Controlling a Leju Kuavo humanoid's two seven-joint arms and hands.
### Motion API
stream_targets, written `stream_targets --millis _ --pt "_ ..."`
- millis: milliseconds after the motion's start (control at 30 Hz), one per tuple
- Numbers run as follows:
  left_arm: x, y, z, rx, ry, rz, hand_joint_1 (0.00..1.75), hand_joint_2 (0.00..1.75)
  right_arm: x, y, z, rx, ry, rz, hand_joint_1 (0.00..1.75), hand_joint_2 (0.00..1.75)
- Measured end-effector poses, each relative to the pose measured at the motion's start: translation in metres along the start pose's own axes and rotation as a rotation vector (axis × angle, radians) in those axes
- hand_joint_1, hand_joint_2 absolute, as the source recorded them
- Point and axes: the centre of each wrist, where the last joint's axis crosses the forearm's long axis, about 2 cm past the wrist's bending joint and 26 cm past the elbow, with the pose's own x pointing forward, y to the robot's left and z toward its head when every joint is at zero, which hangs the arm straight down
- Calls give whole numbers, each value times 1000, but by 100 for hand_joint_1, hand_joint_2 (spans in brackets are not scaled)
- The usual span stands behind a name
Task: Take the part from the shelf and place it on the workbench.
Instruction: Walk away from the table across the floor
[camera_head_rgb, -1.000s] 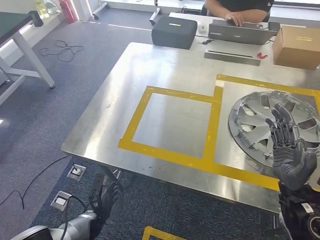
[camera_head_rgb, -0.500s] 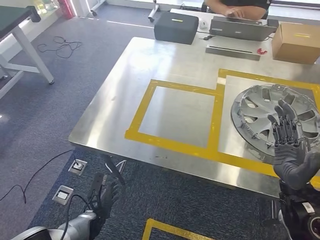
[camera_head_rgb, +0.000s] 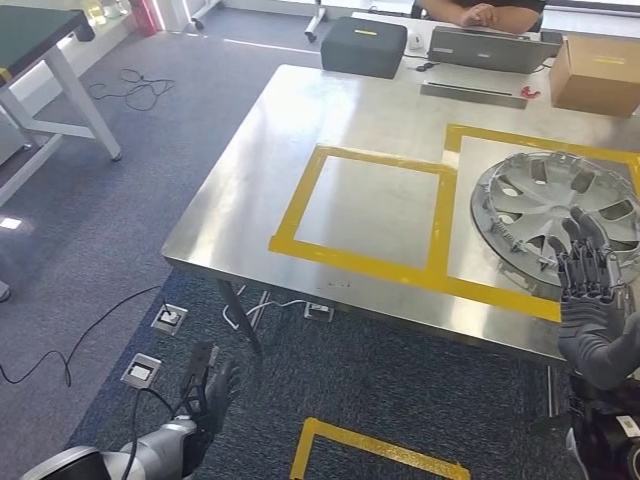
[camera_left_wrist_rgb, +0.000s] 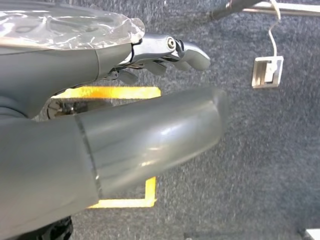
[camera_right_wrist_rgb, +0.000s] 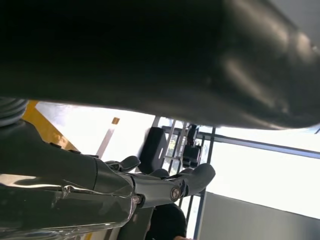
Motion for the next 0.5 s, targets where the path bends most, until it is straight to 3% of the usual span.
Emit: stream_targets --millis 500 --pt "2 1 -1 0 -5 3 0 0 0 -1 -1 -11 7 -29 0 0"
